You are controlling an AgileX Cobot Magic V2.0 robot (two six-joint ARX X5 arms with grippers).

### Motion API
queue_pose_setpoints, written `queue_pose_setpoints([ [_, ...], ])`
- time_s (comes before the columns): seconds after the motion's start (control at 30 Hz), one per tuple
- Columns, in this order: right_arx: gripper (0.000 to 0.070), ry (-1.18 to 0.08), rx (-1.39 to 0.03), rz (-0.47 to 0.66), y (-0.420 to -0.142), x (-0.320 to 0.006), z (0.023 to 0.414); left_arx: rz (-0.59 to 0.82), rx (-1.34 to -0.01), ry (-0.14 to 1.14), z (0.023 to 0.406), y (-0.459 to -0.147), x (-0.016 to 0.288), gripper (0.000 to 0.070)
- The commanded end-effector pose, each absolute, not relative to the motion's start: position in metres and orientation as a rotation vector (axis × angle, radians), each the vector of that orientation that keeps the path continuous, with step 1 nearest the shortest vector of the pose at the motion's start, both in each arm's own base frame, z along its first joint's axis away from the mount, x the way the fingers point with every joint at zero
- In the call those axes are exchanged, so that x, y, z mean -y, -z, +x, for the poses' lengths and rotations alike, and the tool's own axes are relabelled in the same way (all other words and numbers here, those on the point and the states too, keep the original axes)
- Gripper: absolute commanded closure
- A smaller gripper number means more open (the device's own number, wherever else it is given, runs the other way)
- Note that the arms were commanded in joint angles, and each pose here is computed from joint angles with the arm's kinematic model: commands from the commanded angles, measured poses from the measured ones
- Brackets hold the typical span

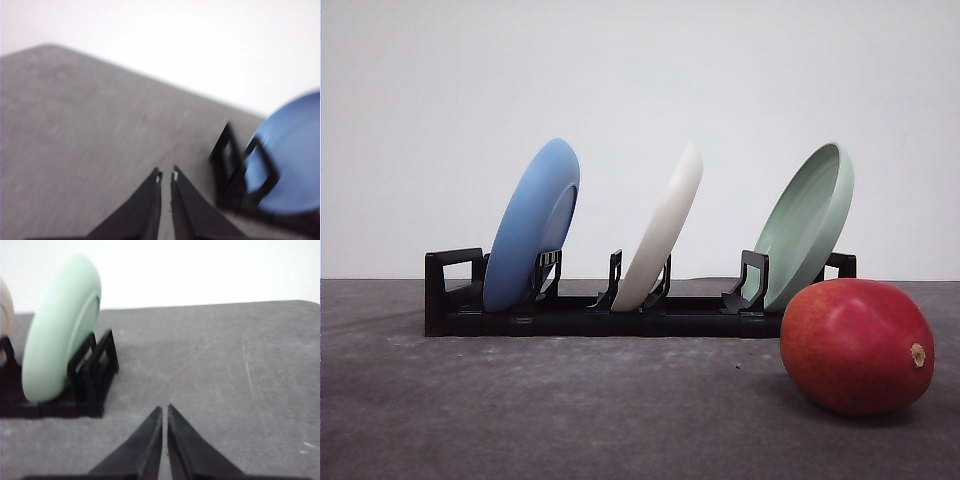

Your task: Place pomegranate in white plate

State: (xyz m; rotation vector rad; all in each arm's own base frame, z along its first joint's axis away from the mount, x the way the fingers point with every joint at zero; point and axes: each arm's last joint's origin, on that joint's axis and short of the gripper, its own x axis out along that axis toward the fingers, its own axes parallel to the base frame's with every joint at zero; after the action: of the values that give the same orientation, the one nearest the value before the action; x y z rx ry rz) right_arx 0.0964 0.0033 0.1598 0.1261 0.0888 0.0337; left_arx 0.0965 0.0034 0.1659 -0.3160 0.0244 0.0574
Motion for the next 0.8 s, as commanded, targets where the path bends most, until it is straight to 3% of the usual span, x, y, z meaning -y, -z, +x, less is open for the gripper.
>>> queue_pose_setpoints([
  [0.0,0.0691,-0.036,-0.051,0.196,-0.17,-0.003,0.095,-0.359,0.064,-0.044,0.095,-0.178,-0.003,0.0689],
  [0.13,0.0691,-0.043,0.015,0.236,-0.193,-0.003,0.089,-0.299,0.22,-0.023,0.089,-0.205,-0.003,0.0689],
  [0.27,0.0691,-0.05,0.063,0.273,-0.222,-0.003,0.079,-0.244,0.233,-0.029,0.079,-0.234,-0.003,0.0689],
  [0.5,0.0691,-0.037,-0.036,0.28,-0.264,-0.002,0.058,-0.243,0.009,-0.056,0.063,-0.277,-0.003,0.0689],
  [0.77,0.0691,-0.096,-0.253,0.222,-0.286,-0.005,0.062,-0.175,-0.289,-0.008,0.064,-0.305,-0.001,0.0689],
])
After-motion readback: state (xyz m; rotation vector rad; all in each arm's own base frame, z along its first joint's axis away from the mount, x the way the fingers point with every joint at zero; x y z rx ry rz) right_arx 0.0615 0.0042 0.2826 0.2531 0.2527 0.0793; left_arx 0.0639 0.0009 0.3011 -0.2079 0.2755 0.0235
